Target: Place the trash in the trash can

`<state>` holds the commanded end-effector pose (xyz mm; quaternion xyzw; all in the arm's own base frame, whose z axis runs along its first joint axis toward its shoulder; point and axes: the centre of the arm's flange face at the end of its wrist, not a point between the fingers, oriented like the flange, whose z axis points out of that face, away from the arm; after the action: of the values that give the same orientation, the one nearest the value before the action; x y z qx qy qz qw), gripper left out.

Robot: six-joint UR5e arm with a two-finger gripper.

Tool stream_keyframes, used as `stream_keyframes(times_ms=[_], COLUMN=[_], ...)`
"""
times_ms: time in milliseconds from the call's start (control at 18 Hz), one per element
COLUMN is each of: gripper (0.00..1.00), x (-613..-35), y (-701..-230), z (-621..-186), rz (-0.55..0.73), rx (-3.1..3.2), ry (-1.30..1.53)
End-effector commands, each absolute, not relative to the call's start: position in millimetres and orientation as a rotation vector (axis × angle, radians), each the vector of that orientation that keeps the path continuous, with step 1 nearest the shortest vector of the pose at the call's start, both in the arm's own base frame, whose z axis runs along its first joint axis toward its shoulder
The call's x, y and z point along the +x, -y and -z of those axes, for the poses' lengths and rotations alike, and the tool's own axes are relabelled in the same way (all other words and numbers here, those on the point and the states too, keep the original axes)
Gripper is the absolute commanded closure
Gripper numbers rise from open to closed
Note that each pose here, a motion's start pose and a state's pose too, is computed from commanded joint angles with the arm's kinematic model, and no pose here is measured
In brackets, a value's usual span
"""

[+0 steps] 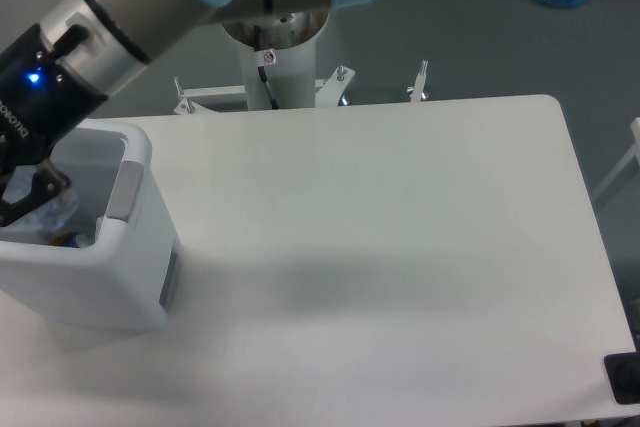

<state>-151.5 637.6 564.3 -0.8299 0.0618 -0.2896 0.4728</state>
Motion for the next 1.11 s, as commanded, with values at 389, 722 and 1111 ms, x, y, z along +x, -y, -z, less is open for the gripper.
stream_keyframes(times_ms=[389,722,1111], gripper=[0.00,0.00,0.00], x=[-147.0,-216.6,-319.1], y=[-610.8,-566.2,-512.0], z=[-544.5,-542.0,-541.0], rz=[0.697,0.608,0.314], rx=[-2.048,-2.045,-2.086], ry=[-0.166,-0.022,0.085])
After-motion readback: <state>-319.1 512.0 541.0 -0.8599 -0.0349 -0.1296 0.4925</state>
